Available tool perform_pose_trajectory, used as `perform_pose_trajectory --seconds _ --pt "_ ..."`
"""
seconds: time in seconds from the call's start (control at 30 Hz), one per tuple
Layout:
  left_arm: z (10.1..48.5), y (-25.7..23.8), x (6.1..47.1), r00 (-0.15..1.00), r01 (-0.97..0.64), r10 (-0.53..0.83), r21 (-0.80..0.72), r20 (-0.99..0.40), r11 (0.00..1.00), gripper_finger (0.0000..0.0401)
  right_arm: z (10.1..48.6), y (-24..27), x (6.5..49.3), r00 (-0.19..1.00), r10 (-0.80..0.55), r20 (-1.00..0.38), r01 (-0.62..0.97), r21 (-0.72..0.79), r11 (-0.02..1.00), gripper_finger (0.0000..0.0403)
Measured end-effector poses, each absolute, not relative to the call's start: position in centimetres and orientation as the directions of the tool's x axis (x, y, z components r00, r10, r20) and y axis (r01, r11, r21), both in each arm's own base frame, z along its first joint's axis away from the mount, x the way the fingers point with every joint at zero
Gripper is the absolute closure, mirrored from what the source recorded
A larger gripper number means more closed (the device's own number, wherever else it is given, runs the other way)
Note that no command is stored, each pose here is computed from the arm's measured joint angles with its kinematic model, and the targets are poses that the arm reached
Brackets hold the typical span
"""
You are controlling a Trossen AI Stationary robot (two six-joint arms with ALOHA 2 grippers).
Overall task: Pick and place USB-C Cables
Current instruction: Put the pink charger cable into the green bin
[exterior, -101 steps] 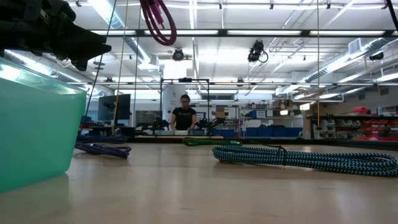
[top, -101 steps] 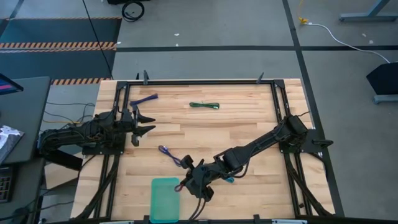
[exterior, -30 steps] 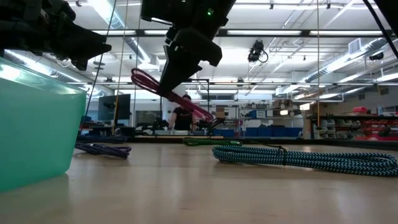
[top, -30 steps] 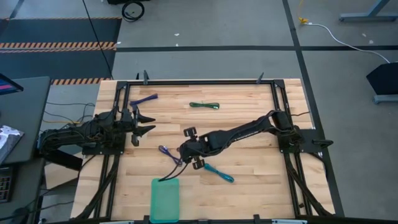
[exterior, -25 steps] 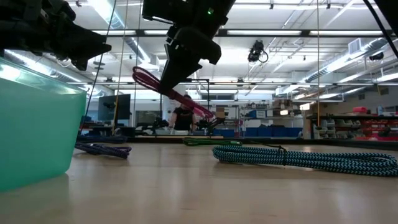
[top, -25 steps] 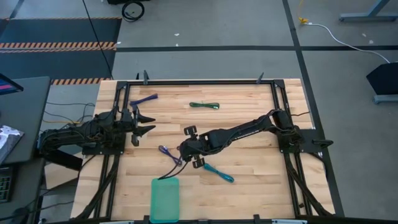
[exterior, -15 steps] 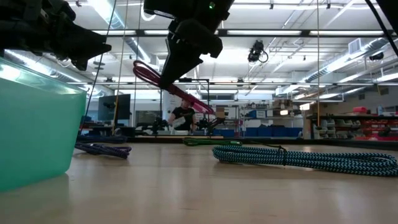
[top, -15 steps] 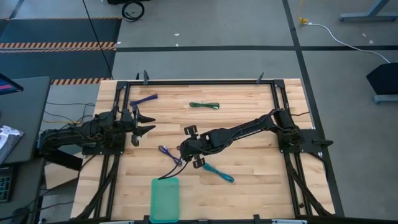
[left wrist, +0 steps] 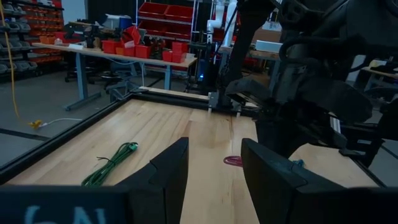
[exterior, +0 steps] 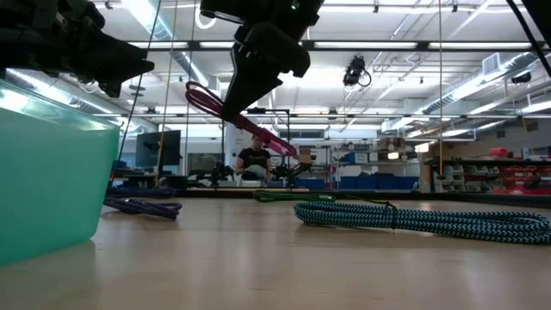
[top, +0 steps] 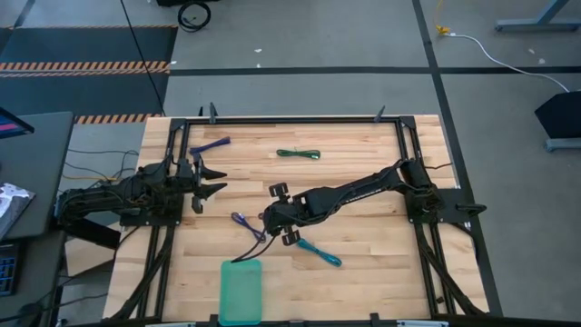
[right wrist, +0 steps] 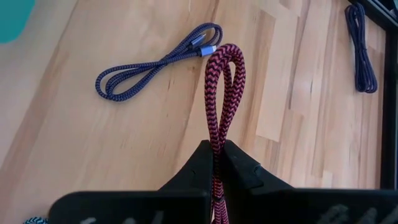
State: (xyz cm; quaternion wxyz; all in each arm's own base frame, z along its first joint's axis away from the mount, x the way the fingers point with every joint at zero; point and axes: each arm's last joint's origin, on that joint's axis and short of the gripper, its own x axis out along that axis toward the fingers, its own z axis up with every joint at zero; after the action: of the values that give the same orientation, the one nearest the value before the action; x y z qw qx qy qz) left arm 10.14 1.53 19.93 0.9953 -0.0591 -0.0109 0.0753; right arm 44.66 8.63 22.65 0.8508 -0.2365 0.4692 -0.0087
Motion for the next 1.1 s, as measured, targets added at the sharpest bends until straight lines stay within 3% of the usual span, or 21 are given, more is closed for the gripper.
perform_pose_trajectory --seconds 0.27,0.43,0.63,1.1 --pt "20.0 1.5 10.1 0.988 -0.148 0.151 -0.119 0.014 0.982 0.0245 23.0 8.7 44.9 0.590 -0.212 -0.779 -0.237 -0.418 0.877 0.0387" --pt "20.0 1.5 10.1 0.988 -0.149 0.151 -0.119 0.014 0.982 0.0245 24.0 10.4 45.7 0.697 -0.041 -0.716 -0.359 -0.398 0.844 0.0387" --pt "20.0 1.5 10.1 0.988 -0.148 0.151 -0.119 0.014 0.982 0.0245 25.1 13.7 45.9 0.781 0.121 -0.613 -0.488 -0.478 0.730 0.0387" --pt "20.0 1.5 10.1 0.988 -0.149 0.151 -0.114 0.014 0.982 0.0245 26.6 17.0 45.8 0.804 0.375 -0.462 -0.585 -0.499 0.639 0.0387"
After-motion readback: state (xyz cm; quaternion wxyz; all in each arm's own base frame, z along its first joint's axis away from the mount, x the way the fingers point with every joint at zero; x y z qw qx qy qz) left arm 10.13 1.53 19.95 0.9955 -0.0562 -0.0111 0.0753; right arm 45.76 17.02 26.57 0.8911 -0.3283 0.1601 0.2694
